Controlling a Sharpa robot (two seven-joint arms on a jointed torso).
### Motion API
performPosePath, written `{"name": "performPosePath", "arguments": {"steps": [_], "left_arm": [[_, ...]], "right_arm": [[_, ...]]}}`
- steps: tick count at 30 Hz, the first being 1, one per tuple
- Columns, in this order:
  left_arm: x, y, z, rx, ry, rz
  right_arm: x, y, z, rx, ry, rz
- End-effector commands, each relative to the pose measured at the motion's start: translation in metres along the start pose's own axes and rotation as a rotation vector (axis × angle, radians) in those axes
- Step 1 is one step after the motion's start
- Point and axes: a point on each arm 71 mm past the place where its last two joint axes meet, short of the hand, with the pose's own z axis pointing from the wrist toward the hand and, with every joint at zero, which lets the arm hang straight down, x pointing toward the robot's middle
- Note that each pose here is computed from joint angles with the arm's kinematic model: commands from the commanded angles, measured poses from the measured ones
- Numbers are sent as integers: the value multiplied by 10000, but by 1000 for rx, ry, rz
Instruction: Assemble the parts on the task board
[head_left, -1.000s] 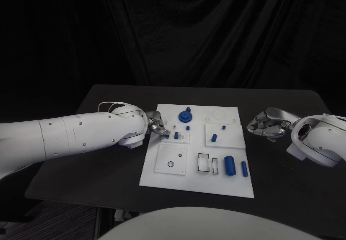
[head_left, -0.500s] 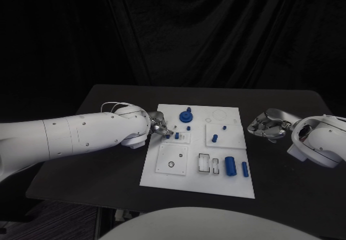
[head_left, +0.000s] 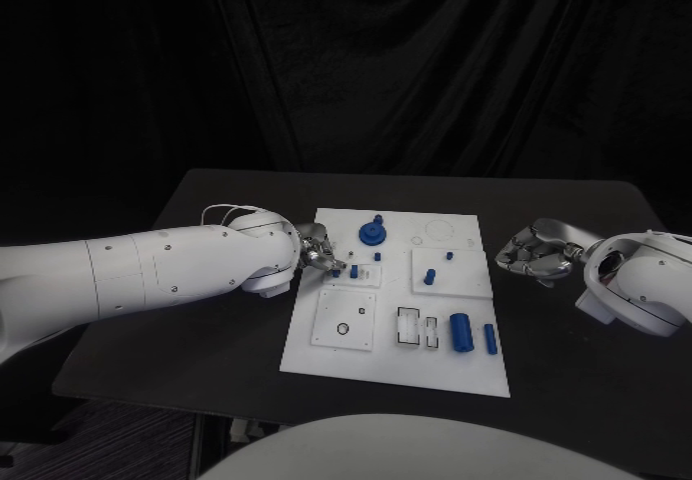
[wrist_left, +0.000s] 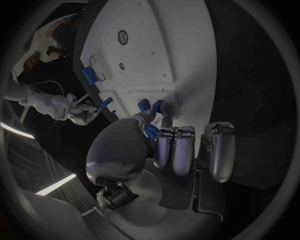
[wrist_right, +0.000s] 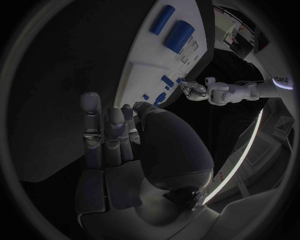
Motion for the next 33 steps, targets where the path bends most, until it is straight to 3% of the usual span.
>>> {"name": "performPosePath", "arguments": {"steps": [1,33], "left_arm": [[53,8,6,1,24,5],[69,69,26,-29,22,-1]], "right_arm": [[23,-19,-1,21,17,-7],[40,-33,-8,35,39,-10]]}}
